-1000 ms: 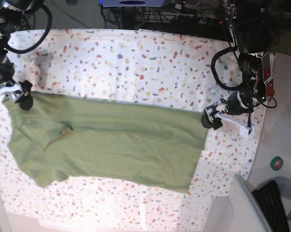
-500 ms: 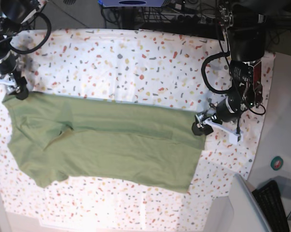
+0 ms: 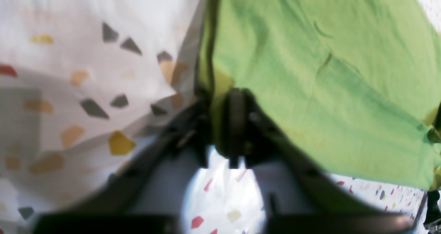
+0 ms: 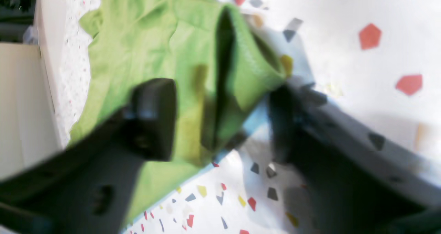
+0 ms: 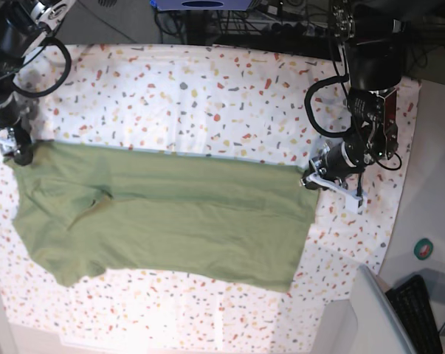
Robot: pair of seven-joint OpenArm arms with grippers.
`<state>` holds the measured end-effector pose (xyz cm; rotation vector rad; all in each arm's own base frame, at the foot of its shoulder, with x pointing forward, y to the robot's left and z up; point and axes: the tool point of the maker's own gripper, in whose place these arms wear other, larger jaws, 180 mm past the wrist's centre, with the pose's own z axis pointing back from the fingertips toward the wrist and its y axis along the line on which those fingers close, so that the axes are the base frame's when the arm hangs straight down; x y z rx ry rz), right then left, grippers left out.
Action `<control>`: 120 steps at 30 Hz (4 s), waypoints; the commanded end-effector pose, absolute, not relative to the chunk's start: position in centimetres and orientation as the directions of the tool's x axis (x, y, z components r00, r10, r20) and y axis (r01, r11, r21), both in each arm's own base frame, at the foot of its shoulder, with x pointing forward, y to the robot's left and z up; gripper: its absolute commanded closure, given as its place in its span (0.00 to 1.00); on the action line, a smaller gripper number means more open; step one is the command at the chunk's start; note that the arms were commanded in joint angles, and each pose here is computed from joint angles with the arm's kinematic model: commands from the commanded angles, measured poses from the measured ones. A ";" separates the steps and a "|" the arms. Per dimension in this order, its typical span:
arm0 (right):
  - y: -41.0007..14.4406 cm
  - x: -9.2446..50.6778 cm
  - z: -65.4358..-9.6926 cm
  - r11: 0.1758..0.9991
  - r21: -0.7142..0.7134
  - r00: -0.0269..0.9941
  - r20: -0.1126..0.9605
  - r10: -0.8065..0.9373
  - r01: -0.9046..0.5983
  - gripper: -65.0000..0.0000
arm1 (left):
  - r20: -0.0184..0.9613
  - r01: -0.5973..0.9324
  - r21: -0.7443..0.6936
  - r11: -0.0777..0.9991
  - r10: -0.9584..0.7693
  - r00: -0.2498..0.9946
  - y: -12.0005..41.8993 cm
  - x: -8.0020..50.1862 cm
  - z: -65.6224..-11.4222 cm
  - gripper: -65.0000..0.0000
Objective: Layout the t-shirt on the table in an organized manner, then fold the t-shirt properly
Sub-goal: 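Grasp the shirt edge with both grippers and pull it taut, then release the shirt edge and move the right gripper to the shirt's side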
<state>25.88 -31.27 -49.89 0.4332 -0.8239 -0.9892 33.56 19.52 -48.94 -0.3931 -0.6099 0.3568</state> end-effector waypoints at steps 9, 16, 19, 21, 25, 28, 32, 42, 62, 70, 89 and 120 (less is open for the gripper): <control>-32.1 25.4 -49.8 0.520 0.636 0.315 0.416 -0.853 0.570 1.00 | 0.498 -0.191 -0.435 0.880 0.412 0.763 20.2 32.8 -48.4 1.00; -32.7 20.9 -49.4 0.599 0.553 0.421 0.427 -0.801 0.579 1.00 | 0.561 -0.126 -0.374 0.919 0.333 0.758 20.2 28.1 -46.8 1.00; -32.8 19.0 -48.9 0.639 0.513 0.481 0.420 -0.769 0.573 1.00 | 0.565 -0.104 -0.337 0.936 0.289 0.773 20.5 24.9 -46.4 1.00; -32.7 17.5 -48.7 0.659 0.487 0.517 0.409 -0.752 0.574 1.00 | 0.559 -0.100 -0.320 0.942 0.273 0.783 20.7 23.0 -46.3 1.00; -31.7 15.1 -48.6 0.672 0.461 0.540 0.402 -0.740 0.579 1.00 | 0.549 -0.178 -0.280 0.943 0.310 0.776 23.6 19.4 -46.1 1.00; -31.1 14.4 -48.6 0.673 0.458 0.543 0.398 -0.739 0.581 1.00 | 0.532 -0.202 -0.267 0.942 0.319 0.784 24.3 18.0 -46.4 1.00; -30.3 14.2 -48.9 0.667 0.464 0.545 0.386 -0.745 0.583 1.00 | 0.527 -0.204 -0.267 0.942 0.320 0.787 24.3 17.8 -46.6 1.00; -29.7 13.2 -47.9 0.685 0.448 0.548 0.411 -0.729 0.575 1.00 | 0.532 -0.198 -0.264 0.944 0.313 0.787 24.3 17.9 -46.4 1.00; -32.3 11.7 -45.5 0.675 0.407 0.477 0.489 -0.730 0.616 0.62 | 0.636 -0.419 -0.153 0.895 0.414 0.651 34.7 15.8 -42.5 0.06; -35.1 18.3 -40.4 0.751 0.407 0.423 0.641 -0.641 0.521 0.62 | 0.704 -0.368 -0.139 0.920 0.353 0.617 34.2 17.8 -39.4 0.06; -31.0 40.5 -43.6 0.898 0.394 0.702 0.582 -0.409 0.196 0.62 | 0.703 -0.365 -0.123 0.923 0.341 0.625 34.5 17.2 -39.2 1.00; -30.1 39.8 -48.3 0.958 0.195 0.741 0.608 -0.287 0.211 0.54 | 0.727 -0.432 -0.100 0.896 0.362 0.584 37.2 16.4 -38.2 0.55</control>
